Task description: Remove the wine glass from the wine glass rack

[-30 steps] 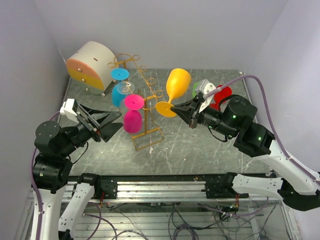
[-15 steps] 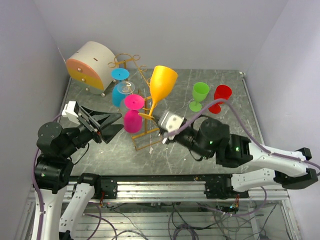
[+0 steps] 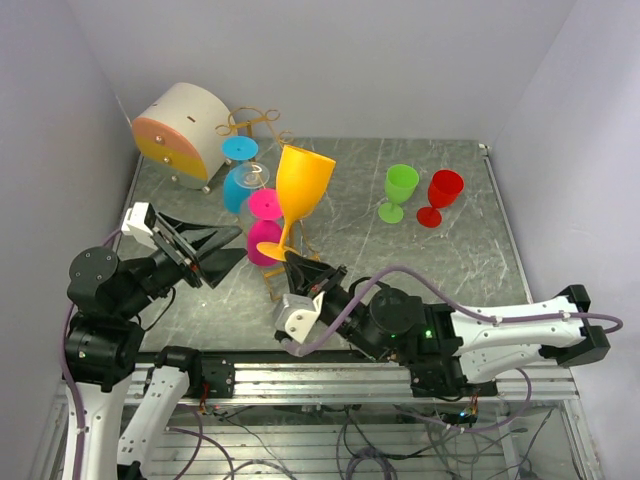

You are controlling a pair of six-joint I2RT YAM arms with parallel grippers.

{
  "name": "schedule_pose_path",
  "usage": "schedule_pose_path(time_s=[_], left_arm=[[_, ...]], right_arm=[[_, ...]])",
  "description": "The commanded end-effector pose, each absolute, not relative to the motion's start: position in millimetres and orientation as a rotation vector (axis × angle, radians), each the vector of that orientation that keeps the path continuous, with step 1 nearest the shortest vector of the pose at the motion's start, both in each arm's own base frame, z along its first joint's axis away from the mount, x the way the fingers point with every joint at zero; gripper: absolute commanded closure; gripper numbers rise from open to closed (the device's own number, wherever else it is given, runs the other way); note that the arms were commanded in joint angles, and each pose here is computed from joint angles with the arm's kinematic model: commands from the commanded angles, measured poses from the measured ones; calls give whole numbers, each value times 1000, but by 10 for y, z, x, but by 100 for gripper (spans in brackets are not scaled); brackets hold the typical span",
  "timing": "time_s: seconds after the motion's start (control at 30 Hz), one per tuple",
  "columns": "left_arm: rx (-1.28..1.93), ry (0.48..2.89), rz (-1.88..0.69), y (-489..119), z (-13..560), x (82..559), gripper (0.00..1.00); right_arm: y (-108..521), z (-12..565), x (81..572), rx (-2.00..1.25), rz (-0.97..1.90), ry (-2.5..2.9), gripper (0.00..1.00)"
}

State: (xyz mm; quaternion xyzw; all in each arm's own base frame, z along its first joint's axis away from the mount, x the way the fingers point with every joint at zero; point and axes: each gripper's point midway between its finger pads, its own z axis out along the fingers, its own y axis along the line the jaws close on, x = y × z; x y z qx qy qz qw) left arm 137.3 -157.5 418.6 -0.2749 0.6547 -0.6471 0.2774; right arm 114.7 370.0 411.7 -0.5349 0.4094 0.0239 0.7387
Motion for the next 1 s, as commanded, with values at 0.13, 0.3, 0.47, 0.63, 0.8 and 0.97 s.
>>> schedule_pose_path(time_s=[0.13,0.3,0.47,0.63,0.8,0.97], left_arm=[[-657,1809,-1836,-1657,4269,1071,22],[-667,1808,-1848,-1656,4234,1048,23],[-664,1793,-1867,-1656,4222,1020,29],[-645,1788,-1873,-1661,4218,1009,40],[-641,1794,-1865,-1665,4171,1036,57],[-636,1778,-1869,-1666,4126,1073,83]], right_arm=[[3860,4348,1101,-1097,35,804,100],[4019,4307,1028,-1121,40,751,100],[4161,4226,978,-1141,29,714,100],[4234,4168,895,-1153,42,680,100],[4206,4136,817,-1156,45,663,100],[4099,4073,813,-1152,24,701,96]])
